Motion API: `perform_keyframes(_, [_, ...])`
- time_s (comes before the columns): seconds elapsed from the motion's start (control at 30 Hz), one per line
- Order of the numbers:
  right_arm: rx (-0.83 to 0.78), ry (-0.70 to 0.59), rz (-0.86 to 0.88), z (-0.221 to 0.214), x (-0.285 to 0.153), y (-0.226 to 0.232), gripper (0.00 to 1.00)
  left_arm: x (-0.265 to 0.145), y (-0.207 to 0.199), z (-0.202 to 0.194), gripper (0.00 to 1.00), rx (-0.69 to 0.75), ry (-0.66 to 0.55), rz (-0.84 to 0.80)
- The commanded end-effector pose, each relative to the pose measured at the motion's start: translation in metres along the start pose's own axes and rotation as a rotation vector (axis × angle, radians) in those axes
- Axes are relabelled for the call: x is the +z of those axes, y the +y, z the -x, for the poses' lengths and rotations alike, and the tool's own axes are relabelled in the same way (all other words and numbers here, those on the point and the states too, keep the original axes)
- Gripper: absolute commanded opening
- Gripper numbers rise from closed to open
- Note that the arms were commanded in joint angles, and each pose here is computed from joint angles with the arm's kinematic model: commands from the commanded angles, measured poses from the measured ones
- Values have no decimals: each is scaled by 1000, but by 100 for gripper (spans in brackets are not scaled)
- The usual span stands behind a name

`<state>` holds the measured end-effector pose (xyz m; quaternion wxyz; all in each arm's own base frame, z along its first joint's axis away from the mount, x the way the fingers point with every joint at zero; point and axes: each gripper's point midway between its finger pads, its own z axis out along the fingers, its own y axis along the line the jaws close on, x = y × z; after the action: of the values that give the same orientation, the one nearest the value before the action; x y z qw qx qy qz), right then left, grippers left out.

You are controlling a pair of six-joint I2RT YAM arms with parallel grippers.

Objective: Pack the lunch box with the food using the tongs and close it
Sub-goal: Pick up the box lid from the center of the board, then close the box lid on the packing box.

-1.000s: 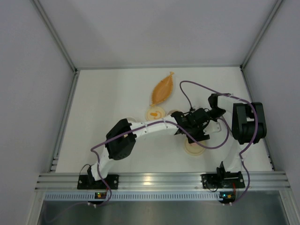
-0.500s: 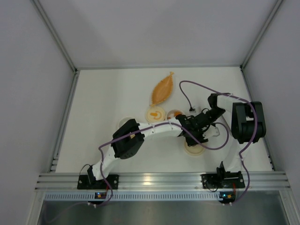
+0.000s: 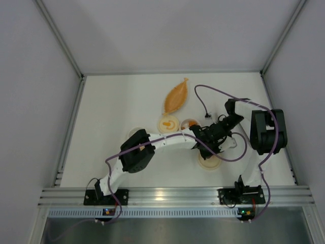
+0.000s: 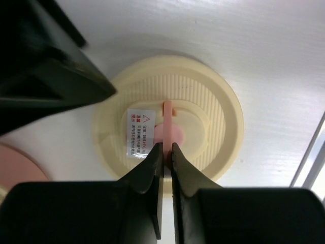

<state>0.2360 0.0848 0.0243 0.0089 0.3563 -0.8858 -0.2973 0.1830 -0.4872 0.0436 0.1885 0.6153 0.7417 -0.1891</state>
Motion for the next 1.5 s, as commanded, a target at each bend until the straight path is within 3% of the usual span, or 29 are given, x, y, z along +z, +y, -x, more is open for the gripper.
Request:
perform_keyframes(0.0, [-74, -114, -24, 43, -24, 7, 49, -52, -16, 17, 0, -20, -72, -17])
perform_keyframes(0.03, [-67, -123, -19, 47, -31, 11, 55, -59, -20, 16, 0, -19, -74, -25])
perform_keyframes(0.3, [-98, -380, -126, 118, -138, 34, 69, -145, -34, 23, 0, 36, -152, -37])
perform_keyframes(0.4, [-45, -503, -174, 128, -180, 25, 85, -179, -19, 37, 0, 33, -216, 25])
perform_keyframes(0.43, [-32, -527, -179, 129, -188, 23, 99, -193, 0, 43, 0, 1, -244, 68])
perform_keyframes(0.63, [101, -625, -209, 115, -210, 4, 99, -231, 135, 36, 0, -299, -274, 326])
perform_keyframes(0.73, [127, -627, -208, 107, -205, 5, 99, -232, 170, 37, 0, -365, -295, 390])
perform_keyframes(0.87, [134, -644, -200, 104, -202, 10, 99, -209, 183, 34, 0, -401, -281, 402])
perform_keyframes(1.23, [157, -615, -186, 93, -183, 3, 99, -135, 178, 6, 0, -484, -207, 295])
perform_keyframes(1.47, [146, -602, -185, 92, -181, 0, 99, -112, 174, -1, 0, -507, -181, 254])
